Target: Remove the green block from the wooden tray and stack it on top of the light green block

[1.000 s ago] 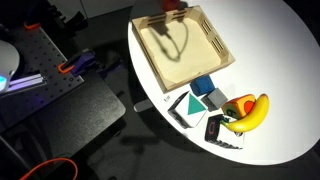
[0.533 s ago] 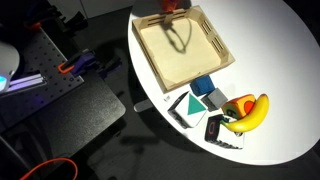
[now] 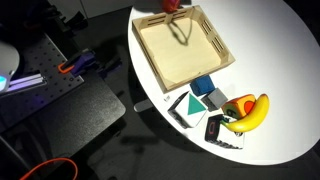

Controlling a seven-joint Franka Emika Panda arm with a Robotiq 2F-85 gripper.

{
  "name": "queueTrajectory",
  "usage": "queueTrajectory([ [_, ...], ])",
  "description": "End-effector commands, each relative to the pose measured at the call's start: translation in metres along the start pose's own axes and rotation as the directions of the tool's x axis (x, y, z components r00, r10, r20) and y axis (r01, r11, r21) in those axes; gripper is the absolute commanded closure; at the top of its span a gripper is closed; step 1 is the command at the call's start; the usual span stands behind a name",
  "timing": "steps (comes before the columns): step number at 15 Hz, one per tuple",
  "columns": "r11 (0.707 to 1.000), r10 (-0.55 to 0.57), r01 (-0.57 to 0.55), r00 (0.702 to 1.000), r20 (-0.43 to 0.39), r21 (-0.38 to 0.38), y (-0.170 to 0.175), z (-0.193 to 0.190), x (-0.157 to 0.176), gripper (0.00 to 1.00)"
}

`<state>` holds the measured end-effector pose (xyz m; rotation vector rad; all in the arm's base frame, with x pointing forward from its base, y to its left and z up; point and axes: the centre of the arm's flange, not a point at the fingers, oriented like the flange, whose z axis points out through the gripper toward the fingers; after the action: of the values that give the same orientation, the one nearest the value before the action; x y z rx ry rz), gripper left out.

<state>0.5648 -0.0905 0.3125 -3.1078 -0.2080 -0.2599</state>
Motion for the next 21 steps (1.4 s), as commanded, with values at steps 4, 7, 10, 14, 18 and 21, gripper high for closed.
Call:
queueTrajectory([
  [4,1.000,-0.007,0.006,0.999,0.036,0.030,0.007,-0.003,0.006,0.19],
  [7,0.999,-0.002,0.000,0.999,0.054,0.037,0.009,-0.005,0.000,0.03],
  [10,0.999,0.001,-0.004,0.998,0.066,0.045,0.012,-0.009,-0.005,0.00],
  [14,0.998,0.002,-0.005,0.998,0.064,0.056,0.015,-0.020,-0.011,0.00],
  [18,0.998,-0.016,0.015,1.000,0.020,0.060,0.016,-0.037,-0.017,0.00],
  [21,0.999,0.012,-0.013,0.999,0.037,0.044,0.014,-0.047,-0.024,0.00],
])
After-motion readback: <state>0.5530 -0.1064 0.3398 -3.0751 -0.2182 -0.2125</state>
